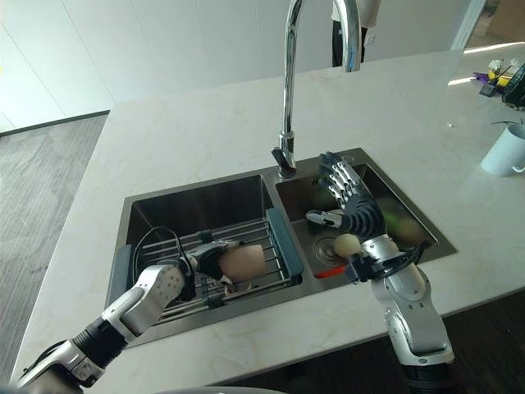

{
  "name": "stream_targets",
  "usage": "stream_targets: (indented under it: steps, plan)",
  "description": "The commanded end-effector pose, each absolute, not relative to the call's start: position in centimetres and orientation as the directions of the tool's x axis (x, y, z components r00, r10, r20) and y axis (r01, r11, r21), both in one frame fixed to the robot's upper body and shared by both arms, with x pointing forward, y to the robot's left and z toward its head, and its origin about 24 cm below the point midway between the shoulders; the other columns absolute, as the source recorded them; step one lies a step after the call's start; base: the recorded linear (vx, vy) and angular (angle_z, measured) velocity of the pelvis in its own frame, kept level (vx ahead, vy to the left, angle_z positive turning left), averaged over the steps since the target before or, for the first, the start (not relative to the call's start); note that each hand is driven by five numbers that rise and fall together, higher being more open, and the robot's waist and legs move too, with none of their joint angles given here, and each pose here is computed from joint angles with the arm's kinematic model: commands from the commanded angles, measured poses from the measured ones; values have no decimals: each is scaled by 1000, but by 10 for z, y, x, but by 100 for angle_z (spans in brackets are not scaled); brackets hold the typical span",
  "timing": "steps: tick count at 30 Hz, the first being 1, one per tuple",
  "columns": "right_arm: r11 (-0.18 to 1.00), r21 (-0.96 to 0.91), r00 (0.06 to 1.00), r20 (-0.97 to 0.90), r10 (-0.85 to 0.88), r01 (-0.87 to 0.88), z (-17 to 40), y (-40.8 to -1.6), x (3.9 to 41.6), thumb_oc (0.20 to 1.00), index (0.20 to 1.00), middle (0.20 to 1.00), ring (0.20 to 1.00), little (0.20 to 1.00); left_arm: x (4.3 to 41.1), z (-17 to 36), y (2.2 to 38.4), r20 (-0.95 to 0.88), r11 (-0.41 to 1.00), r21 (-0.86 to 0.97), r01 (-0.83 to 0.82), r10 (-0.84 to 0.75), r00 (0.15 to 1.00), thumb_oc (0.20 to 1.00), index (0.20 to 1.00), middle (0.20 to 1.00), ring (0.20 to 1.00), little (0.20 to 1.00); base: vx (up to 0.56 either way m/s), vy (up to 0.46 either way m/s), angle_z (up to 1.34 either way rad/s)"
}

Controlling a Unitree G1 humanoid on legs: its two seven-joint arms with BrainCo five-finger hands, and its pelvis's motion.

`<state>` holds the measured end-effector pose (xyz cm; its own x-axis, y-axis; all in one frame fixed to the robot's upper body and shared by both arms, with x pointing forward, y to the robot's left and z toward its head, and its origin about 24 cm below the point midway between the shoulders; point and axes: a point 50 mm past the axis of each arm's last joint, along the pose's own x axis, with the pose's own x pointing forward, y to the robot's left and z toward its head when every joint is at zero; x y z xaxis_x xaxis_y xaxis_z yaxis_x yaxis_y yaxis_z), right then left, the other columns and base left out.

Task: Place the dishes in the dishwasher.

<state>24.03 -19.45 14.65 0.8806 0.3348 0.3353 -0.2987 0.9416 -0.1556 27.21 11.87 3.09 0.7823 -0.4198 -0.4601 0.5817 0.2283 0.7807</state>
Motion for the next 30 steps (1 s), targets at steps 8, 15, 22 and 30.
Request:
stream_targets:
  steps: [8,15,22,30]
  plan:
    - [931,-216,793,488,364,-295,186,-193,245,1000,1000,1000,1000,1000,295,41,116,-381,167,864,476,-403,832,200,200,200,200,200,0,0,0]
    - [927,-219,790,486,374,-304,185,-191,245,1000,1000,1000,1000,1000,296,41,110,-373,116,882,456,-418,828,200,200,200,200,200,0,0,0]
    - [924,-226,789,482,380,-307,185,-191,245,1000,1000,1000,1000,1000,295,40,107,-363,95,890,446,-445,819,200,200,200,200,200,0,0,0]
    - [927,-226,793,482,373,-298,183,-190,246,1000,1000,1000,1000,1000,295,51,106,-267,147,915,375,-478,837,200,200,200,200,200,-8,0,0]
